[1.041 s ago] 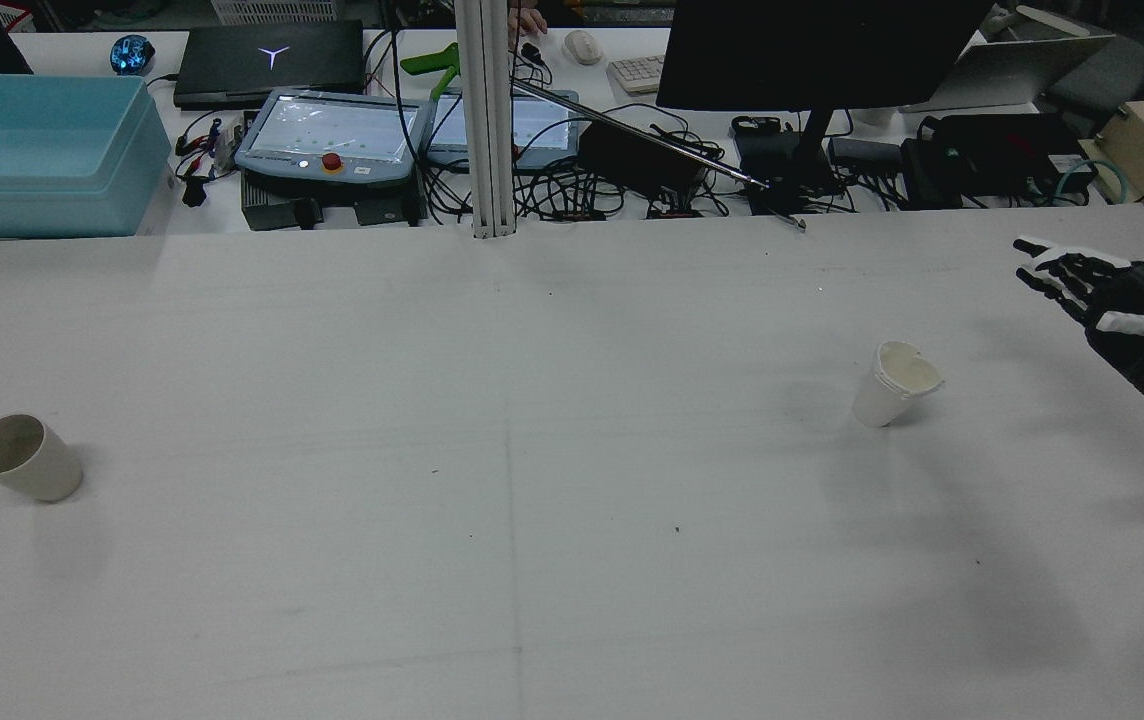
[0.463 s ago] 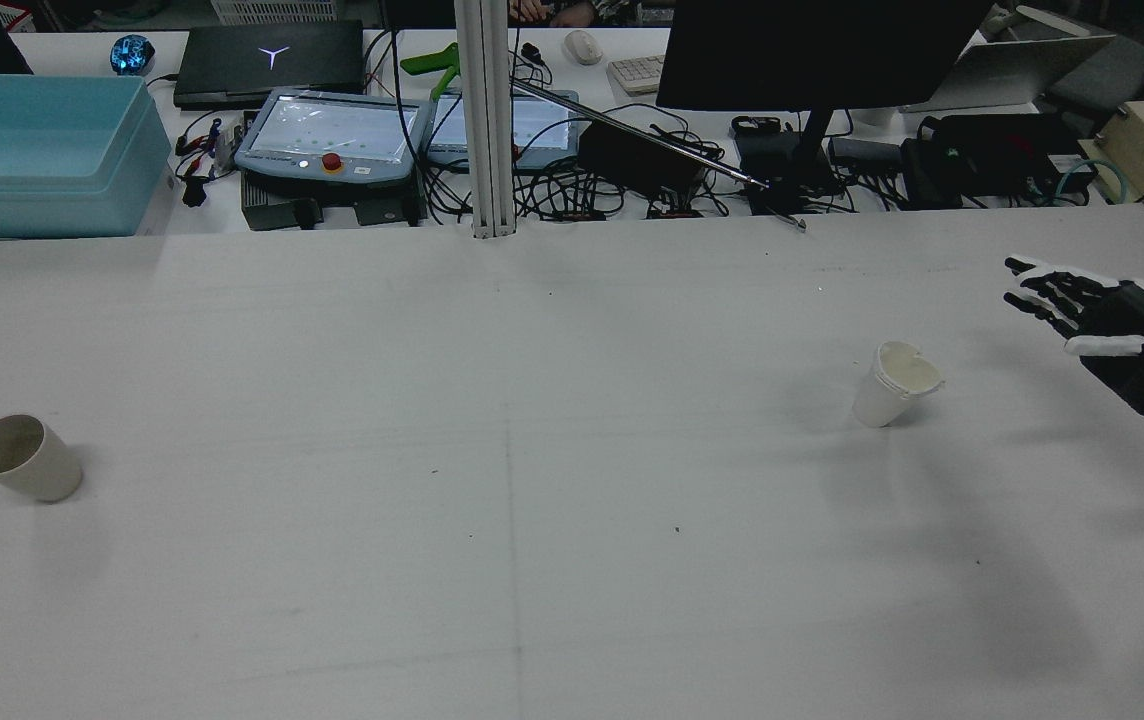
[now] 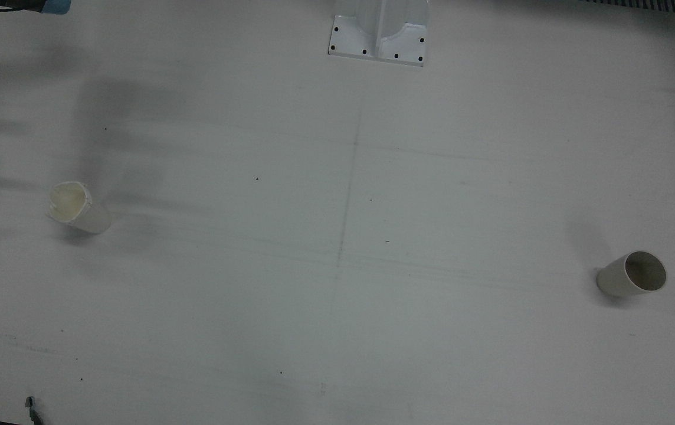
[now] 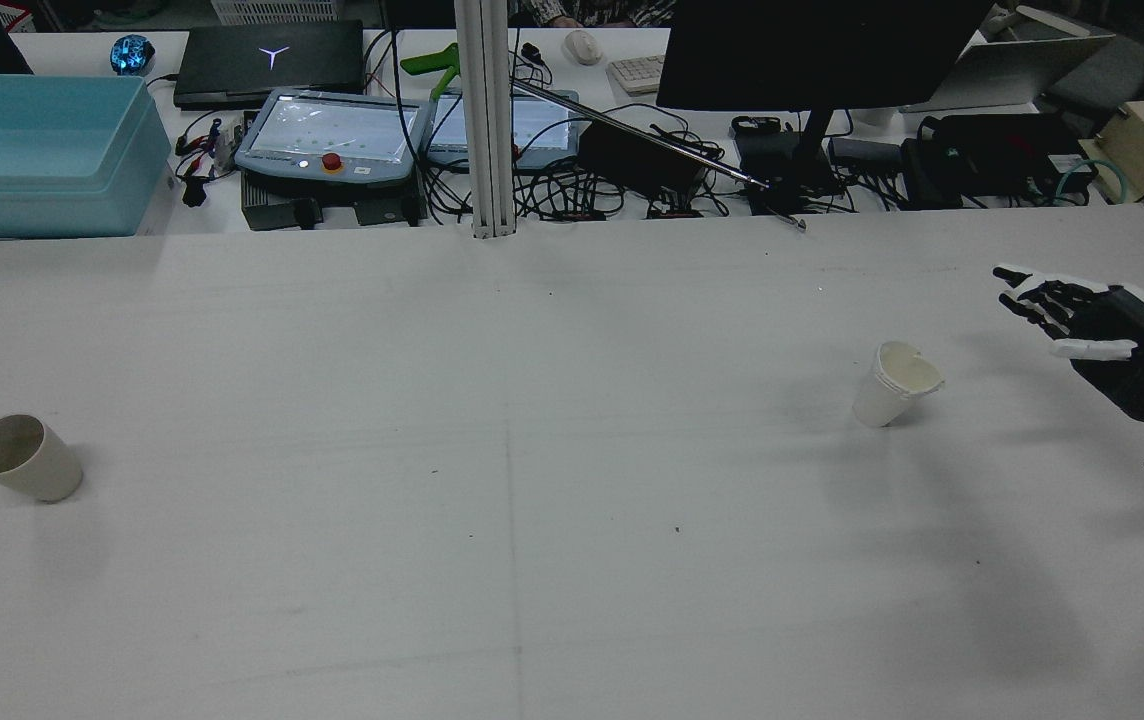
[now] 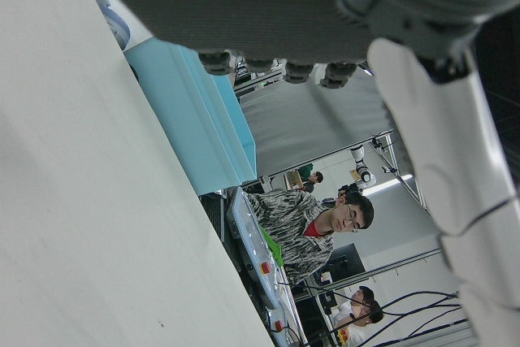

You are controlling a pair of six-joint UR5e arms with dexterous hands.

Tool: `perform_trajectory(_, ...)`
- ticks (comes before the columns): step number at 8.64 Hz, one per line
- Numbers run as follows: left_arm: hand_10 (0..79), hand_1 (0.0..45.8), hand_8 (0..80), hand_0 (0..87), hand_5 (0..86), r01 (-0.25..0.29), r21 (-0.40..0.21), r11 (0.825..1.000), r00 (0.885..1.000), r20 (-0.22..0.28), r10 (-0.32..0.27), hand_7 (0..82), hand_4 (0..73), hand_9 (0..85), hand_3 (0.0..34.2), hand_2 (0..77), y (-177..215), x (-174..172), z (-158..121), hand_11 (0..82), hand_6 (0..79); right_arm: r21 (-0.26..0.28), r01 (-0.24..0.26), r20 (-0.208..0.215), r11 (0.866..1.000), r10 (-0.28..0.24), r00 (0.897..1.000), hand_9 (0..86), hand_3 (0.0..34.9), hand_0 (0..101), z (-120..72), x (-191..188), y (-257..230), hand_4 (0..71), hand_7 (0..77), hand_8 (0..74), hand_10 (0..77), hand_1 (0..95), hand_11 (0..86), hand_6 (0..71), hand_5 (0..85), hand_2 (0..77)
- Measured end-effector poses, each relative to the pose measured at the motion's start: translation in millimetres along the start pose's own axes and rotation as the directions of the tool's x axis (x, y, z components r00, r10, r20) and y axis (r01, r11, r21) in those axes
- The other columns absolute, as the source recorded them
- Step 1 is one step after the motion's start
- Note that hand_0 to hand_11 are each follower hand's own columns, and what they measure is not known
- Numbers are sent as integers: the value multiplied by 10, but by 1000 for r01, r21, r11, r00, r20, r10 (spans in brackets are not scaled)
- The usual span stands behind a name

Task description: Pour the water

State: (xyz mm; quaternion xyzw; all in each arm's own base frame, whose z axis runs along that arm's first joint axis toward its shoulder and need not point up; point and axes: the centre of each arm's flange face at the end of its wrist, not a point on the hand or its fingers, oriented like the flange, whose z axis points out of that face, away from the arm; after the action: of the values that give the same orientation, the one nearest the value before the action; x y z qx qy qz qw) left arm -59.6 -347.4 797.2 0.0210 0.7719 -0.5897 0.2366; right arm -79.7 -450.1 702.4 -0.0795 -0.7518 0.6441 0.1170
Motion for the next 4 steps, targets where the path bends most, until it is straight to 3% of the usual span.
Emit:
perform_trajectory(1,11,44,0,477,11,-1,-5,1000,999,-42,0,22,33,5,25,22,-6,-1,68,44,5,1,2,-6,1000,-2,1000,54,12,565,-3,23,-3,256,185,60,60,191,109,131,316,71)
perform_trajectory(2,11,44,0,476,11,-6,-16,1000,999,-52,5,44,65,5,25,22,23,-112,212,44,5,3,5,-13,1000,-5,1000,54,12,565,-7,53,-10,256,185,60,60,185,109,131,316,55)
perform_trajectory(3,11,38,0,475,5,1,-53,999,999,-38,-3,22,65,5,25,16,120,-365,534,44,5,2,7,-20,1000,-7,1000,44,11,566,-5,87,-7,256,164,49,60,185,87,114,305,33)
perform_trajectory(4,11,49,0,476,5,26,-88,996,999,-22,-28,33,87,5,0,22,360,-563,878,38,5,1,6,-24,1000,-6,1000,44,11,566,-7,101,-2,224,164,49,49,185,87,104,295,33)
